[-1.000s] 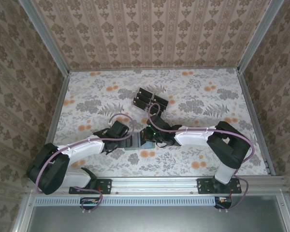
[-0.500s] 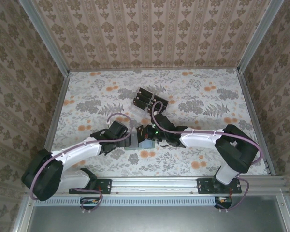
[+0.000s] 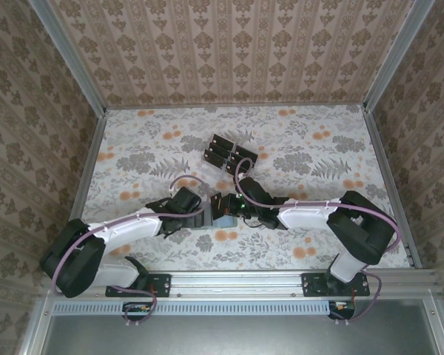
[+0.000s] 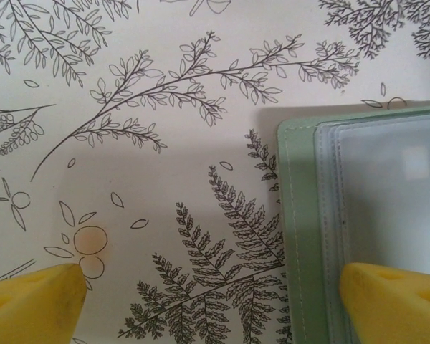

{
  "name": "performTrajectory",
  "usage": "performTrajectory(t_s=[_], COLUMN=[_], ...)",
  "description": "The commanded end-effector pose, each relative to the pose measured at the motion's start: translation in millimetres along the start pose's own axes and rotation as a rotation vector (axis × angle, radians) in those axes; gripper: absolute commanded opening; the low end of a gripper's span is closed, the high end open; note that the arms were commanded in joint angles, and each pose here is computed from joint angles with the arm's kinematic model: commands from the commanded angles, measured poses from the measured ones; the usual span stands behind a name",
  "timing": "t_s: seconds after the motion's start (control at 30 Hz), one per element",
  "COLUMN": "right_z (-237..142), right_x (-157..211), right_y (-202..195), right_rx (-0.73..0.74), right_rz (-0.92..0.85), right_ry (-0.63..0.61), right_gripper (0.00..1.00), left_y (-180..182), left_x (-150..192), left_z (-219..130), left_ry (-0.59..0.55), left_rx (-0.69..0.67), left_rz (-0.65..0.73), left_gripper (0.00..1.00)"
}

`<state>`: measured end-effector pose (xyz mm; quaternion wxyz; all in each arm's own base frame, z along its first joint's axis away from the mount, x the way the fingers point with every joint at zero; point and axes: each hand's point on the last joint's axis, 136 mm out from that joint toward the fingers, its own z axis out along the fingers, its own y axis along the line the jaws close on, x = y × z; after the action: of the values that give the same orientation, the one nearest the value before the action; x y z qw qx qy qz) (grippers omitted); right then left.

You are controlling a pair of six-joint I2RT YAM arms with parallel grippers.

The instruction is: Put the credit cards into the card holder

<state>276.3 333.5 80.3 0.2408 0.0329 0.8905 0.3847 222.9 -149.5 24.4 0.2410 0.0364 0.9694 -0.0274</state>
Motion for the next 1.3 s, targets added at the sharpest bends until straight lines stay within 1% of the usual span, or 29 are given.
performTrajectory(t_s=[0.0, 0.23, 0.6, 1.27], right_z=[1.1, 6.9, 15.0, 21.8], right_x=[-3.4, -3.0, 0.5, 7.5], right_y=[-1.9, -7.5, -13.8, -26.4], right_rx=[-0.027, -0.046, -0.087, -0.101], right_rz=[0.005, 0.015, 0.051, 0.114], right_ry=[-0.020, -0.037, -0.060, -0.073], right_gripper=[0.00, 0.00, 0.00, 0.00], left_y=[1.6, 8.9, 10.8, 12.6], left_x=[-3.7, 2.7, 6.3, 10.2], left_z=[-0.1, 0.8, 3.2, 5.2], left_ry=[-0.015, -0.002, 0.004, 0.012], left_rx=[-0.023, -0.049, -0.056, -0.059], left_rz=[-0.016, -0.015, -0.014, -0.020], left_gripper=[1.00, 1.00, 1.00, 1.00])
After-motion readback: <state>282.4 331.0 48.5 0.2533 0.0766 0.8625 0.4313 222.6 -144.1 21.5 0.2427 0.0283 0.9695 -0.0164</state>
